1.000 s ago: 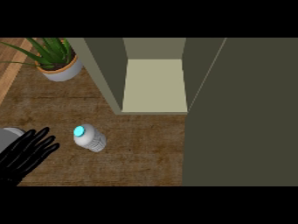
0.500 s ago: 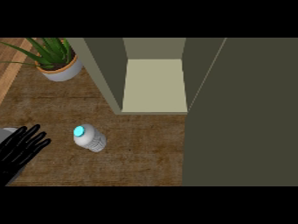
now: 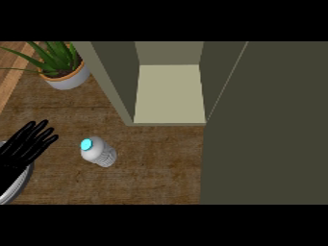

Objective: Pick up the bottled water, place it into the cabinet and close the cabinet

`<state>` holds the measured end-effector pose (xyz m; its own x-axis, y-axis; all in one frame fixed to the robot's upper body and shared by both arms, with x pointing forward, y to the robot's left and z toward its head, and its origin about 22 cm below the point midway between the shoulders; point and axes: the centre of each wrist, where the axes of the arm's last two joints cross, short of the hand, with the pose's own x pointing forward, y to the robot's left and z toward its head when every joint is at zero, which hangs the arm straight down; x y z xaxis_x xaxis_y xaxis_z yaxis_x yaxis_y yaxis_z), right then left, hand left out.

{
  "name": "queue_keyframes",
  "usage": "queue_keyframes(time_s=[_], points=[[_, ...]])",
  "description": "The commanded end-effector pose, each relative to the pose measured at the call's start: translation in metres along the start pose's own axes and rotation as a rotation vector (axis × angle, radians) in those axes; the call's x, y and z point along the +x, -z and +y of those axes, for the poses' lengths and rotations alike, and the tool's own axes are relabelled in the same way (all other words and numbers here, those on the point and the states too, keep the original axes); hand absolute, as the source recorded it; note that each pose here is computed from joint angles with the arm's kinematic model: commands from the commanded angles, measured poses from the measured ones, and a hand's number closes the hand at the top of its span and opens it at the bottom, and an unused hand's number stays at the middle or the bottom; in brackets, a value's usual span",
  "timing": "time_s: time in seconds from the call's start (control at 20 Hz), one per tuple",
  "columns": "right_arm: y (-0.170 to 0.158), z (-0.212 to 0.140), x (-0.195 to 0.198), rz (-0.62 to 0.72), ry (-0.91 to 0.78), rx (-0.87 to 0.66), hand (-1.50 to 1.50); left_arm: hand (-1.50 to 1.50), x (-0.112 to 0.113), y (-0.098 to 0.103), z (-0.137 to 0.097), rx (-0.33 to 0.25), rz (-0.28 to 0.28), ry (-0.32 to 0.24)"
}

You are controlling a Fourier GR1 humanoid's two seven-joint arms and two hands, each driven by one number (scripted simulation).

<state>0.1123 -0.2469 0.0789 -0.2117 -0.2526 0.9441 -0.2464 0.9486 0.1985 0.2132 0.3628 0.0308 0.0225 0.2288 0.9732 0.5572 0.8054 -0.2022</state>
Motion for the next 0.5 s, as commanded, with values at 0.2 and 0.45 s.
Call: queue_keyframes(time_s=[0.2,0.45], points=[[-0.013,0.003,-0.007,-0.020,0.009,0.004,-1.50,-1.50,-0.015,0.019,0.003,0.010,0.018,0.074],[-0.014,0.005,-0.026,-0.010,0.002,0.008,-1.50,-1.50,-0.052,0.046,0.027,-0.008,0.052,0.050]])
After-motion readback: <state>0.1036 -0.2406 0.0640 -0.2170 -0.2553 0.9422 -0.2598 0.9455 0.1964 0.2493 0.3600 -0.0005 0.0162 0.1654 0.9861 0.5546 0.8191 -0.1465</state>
